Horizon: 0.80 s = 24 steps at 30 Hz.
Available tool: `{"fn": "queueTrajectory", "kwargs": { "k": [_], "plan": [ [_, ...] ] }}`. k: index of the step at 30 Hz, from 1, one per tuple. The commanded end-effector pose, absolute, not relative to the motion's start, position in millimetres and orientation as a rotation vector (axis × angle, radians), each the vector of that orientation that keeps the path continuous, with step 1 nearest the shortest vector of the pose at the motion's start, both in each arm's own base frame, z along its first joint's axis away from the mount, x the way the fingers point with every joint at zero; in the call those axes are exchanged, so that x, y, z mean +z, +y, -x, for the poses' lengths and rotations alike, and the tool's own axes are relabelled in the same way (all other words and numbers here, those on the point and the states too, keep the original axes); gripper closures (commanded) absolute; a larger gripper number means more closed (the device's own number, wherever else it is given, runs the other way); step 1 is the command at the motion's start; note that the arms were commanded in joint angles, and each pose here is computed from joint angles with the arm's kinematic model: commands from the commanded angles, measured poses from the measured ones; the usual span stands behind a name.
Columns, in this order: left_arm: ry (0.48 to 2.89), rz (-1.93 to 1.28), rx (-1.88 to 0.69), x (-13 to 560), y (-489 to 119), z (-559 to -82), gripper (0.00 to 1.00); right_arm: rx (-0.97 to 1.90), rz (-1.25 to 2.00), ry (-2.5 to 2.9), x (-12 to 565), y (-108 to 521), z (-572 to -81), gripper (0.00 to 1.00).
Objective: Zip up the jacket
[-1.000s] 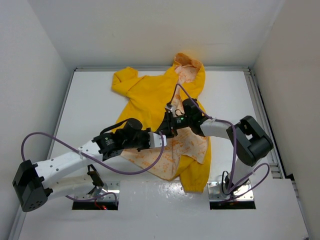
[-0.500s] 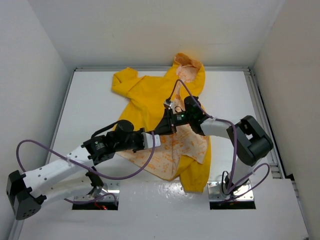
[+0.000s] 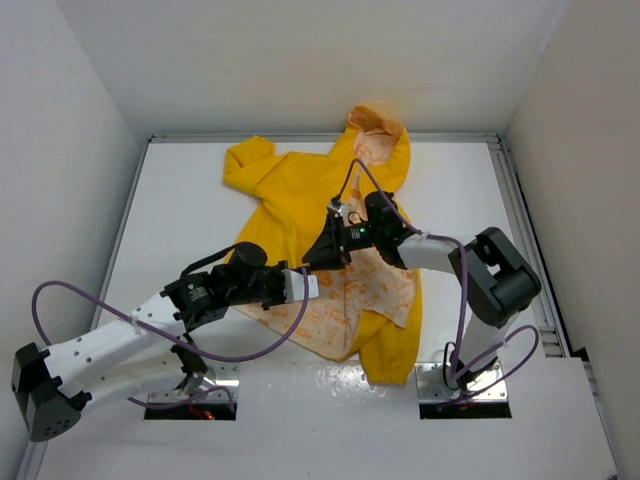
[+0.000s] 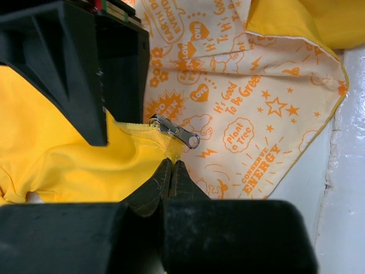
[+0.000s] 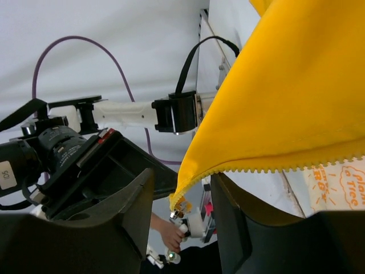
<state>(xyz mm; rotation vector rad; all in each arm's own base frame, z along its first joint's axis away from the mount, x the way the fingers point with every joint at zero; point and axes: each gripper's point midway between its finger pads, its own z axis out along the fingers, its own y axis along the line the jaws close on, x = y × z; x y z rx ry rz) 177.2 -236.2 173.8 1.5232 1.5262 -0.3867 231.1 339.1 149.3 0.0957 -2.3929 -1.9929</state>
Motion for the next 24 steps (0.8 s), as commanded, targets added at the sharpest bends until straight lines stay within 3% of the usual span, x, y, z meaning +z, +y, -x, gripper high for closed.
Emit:
{"fn": "queueTrajectory", "kwargs": {
  "k": [1, 6, 10, 12, 13, 15, 16, 17, 20, 24],
  "plan": [
    [1.485, -1.507, -0.384, 184, -240, -180, 1.0, -2.003, -0.177, -2.371, 157, 350, -224, 0.56],
    [1.494, -1.497, -0.36, 184, -237, -184, 1.0, -1.963, -0.165, -2.371, 149, 352, -218, 0.64],
    [1.496, -1.493, -0.327, 182, -233, -186, 1.0, -1.992, -0.166, -2.38, 152, 353, -222, 0.89],
    [1.49, -1.481, -0.318, 184, -230, -186, 1.0, -2.027, -0.158, -2.389, 156, 351, -228, 0.94],
    [1.495, -1.463, -0.329, 184, -230, -185, 0.93, -2.057, -0.158, -2.388, 160, 351, -231, 0.98],
    [1.519, -1.42, -0.359, 185, -227, -181, 0.68, -2.108, -0.163, -2.385, 164, 349, -235, 1.0],
    [1.52, -1.356, -0.375, 196, -224, -182, 0.53, -2.147, -0.181, -2.386, 168, 349, -239, 1.0],
    [1.589, -1.256, -0.424, 199, -221, -181, 0.26, -2.173, -0.215, -2.382, 175, 347, -242, 1.0],
    [1.695, -0.989, -0.53, 220, -213, -187, 0.04, -2.279, -0.392, -2.363, 194, 352, -243, 1.0],
    [1.839, -0.768, -0.634, 230, -198, -195, 0.02, -2.405, -0.499, -2.316, 213, 361, -248, 1.0]
  ]
}}
